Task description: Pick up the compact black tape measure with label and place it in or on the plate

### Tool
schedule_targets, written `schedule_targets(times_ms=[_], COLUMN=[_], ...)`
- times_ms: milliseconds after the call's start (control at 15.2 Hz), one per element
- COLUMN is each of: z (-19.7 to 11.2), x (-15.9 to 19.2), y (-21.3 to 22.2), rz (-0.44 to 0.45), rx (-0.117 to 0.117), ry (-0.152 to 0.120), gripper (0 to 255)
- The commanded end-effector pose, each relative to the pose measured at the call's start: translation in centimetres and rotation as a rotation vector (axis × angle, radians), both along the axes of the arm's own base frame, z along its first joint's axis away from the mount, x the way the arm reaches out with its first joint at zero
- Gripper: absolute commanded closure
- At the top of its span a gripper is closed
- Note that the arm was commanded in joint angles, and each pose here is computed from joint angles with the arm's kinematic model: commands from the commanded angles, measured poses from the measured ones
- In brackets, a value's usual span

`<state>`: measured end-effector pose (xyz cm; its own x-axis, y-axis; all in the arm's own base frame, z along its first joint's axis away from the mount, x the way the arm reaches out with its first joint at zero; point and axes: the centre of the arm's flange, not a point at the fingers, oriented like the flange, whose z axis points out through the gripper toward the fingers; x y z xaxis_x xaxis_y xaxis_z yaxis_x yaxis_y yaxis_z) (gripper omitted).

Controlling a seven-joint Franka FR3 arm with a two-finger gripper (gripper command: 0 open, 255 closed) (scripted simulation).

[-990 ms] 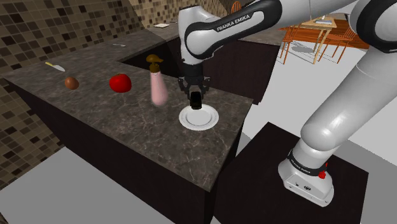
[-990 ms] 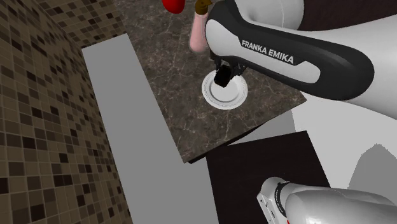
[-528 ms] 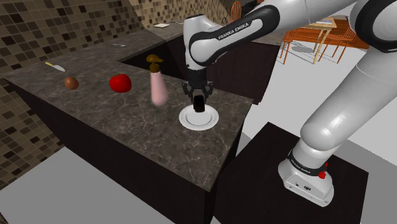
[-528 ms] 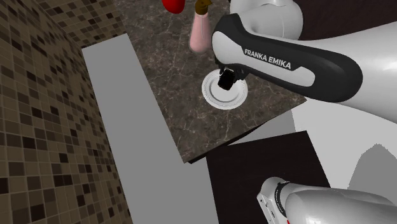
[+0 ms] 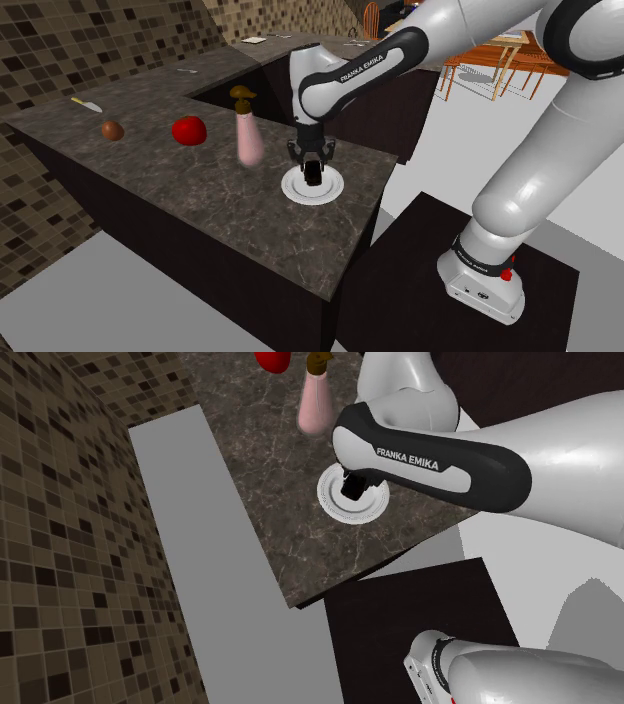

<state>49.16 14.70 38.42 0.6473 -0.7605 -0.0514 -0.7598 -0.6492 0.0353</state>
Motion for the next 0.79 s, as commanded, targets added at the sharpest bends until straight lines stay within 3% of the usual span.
schedule_targets(times_ms=[0, 528, 594, 726], z=[-1.28, -1.28, -1.28, -1.28], x=[-0.13, -0.13, -0.13, -0.13], y=[0.12, 0.12, 0.12, 0.12], rz=[0.000, 0.000, 0.000, 0.000], rx=[0.000, 0.000, 0.000, 0.000], ry=[-0.001, -0.001, -0.001, -0.001], gripper=[255, 255, 0, 0])
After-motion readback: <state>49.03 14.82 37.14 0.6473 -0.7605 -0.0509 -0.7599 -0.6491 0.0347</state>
